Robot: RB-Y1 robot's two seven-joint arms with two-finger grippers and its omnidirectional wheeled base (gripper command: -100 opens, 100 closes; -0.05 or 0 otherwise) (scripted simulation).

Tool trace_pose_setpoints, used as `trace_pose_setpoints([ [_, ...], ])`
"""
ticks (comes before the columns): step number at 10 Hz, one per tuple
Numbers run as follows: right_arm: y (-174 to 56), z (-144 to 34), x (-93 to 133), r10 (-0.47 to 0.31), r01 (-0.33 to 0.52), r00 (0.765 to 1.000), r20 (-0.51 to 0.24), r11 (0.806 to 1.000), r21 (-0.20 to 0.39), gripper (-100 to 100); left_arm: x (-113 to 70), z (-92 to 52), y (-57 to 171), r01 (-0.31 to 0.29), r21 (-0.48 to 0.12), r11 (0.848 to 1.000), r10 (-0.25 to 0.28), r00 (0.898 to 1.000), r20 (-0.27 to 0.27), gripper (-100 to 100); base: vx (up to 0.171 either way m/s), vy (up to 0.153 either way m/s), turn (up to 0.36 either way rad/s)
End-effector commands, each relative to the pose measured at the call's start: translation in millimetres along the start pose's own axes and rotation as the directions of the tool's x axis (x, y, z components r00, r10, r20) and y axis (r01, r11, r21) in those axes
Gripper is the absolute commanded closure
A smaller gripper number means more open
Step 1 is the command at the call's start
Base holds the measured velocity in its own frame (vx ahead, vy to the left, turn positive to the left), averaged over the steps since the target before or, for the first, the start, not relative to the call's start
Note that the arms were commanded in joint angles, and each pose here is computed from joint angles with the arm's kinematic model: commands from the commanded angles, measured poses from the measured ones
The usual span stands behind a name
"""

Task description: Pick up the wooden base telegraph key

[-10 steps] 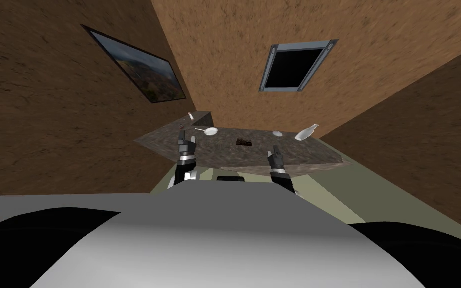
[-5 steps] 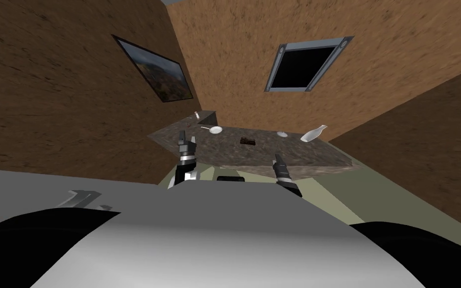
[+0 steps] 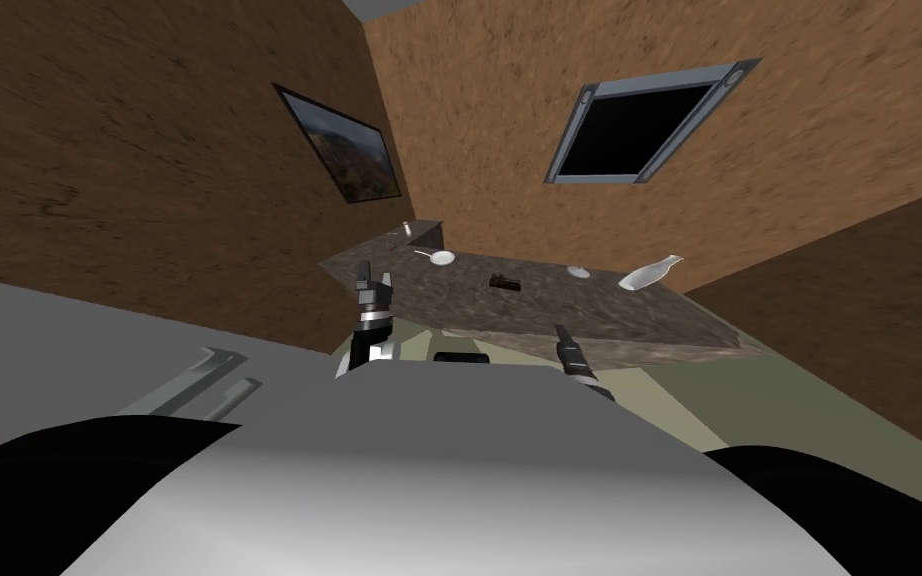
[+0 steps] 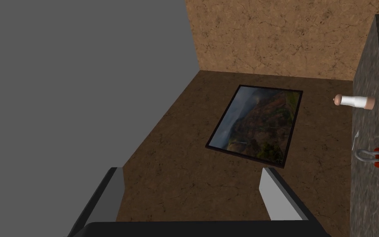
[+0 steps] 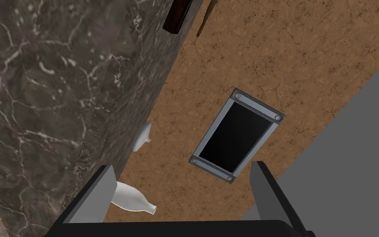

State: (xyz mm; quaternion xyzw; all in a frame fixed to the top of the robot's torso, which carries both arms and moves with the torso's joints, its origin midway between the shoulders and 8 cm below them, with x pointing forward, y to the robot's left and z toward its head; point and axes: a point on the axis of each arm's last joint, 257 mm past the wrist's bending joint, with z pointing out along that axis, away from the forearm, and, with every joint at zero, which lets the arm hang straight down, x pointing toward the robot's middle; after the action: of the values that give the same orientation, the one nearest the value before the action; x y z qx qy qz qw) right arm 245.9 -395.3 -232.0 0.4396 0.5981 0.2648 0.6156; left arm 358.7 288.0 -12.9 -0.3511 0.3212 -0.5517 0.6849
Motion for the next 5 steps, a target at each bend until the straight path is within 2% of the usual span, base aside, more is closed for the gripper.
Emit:
trace_pose_setpoints([
  [1, -18, -15.3, -5, -0.036, 0.036, 0.999, -0.009, 0.998, 0.058, -100, 0.0, 0.0, 0, 0.000, 0.000, 1.000, 0.000, 1.000, 0.000, 0, -0.039, 0.034, 0.080],
  [2, -36, -27.3, -12, -0.095, 0.097, 0.995, -0.022, 0.989, 0.111, -100, -0.1, 0.0, 0, 0.000, 0.000, 1.000, 0.000, 1.000, 0.000, 0, -0.038, 0.039, 0.225],
  [3, -44, -36.8, -12, -0.099, 0.102, 0.995, -0.029, 0.985, 0.137, -100, 0.0, 0.0, 0, 0.000, 0.000, 1.000, 0.000, 1.000, 0.000, 0, -0.028, 0.038, 0.119],
  [4, -63, -51.8, -20, -0.159, 0.166, 0.986, -0.050, 0.967, 0.192, -100, -0.1, -0.1, 0, 0.000, 0.000, 1.000, 0.000, 1.000, 0.000, 0, -0.015, 0.052, 0.219],
  [5, -68, -59.7, -20, -0.162, 0.170, 0.985, -0.056, 0.962, 0.212, -100, 0.0, 0.0, 0, 0.000, 0.000, 1.000, 0.000, 1.000, 0.000, 0, -0.011, 0.043, 0.142],
])
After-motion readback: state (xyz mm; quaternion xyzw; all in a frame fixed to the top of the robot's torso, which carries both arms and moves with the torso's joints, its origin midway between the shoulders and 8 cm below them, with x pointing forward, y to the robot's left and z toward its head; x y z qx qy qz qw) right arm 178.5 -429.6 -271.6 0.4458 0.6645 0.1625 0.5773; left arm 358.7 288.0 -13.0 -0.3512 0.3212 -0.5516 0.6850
